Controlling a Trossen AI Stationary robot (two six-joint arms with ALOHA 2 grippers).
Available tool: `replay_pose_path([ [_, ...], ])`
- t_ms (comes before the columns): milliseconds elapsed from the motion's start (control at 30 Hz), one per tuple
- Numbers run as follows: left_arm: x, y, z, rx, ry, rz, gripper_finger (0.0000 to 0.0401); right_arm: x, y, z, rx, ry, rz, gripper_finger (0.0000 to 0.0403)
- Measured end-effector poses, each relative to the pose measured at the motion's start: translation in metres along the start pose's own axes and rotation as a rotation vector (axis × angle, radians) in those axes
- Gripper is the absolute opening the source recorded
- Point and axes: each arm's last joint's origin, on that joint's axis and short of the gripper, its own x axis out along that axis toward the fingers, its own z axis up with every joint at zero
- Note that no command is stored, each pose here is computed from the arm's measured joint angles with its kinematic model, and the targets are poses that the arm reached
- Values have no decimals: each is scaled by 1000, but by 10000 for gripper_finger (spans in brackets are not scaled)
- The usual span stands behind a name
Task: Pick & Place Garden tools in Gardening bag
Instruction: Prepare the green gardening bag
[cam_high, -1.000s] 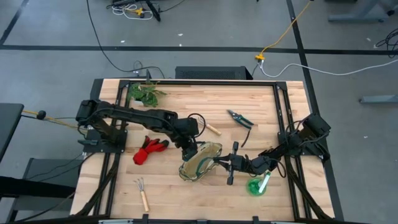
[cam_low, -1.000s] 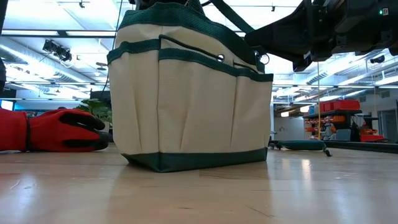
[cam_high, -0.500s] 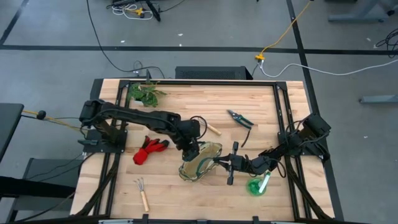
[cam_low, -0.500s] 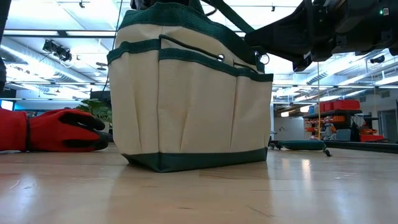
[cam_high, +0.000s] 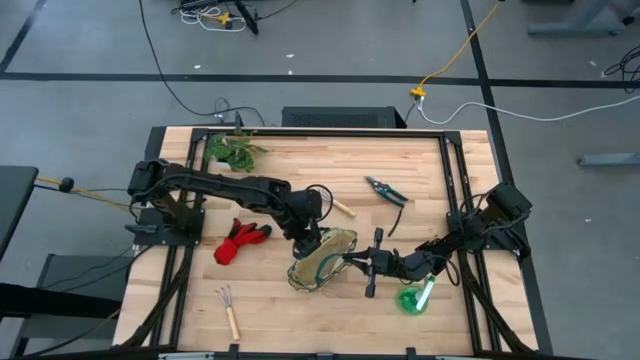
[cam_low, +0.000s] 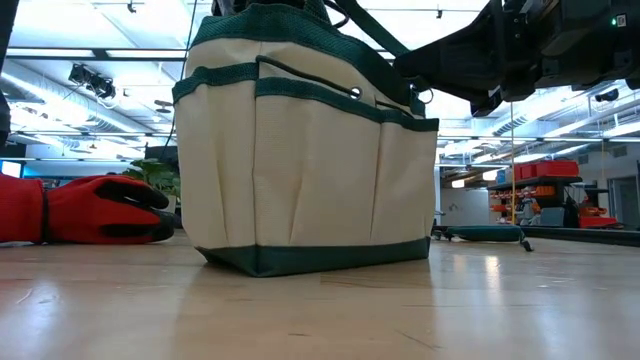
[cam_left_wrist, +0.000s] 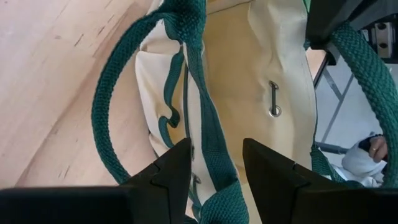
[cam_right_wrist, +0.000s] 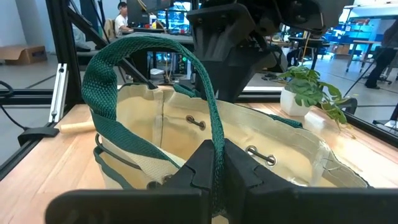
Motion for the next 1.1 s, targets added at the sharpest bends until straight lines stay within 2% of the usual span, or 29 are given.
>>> replay_pose_path([
  [367, 0, 1, 1, 5, -37, 41, 201, 0, 0, 0, 0, 0, 0, 20],
  [800, 22, 9, 4, 0, -4, 91, 204, 0, 0, 0, -1, 0, 0, 20],
  [1100, 21, 15, 9, -24, 3, 87, 204, 0, 0, 0, -3, 3, 0, 20],
])
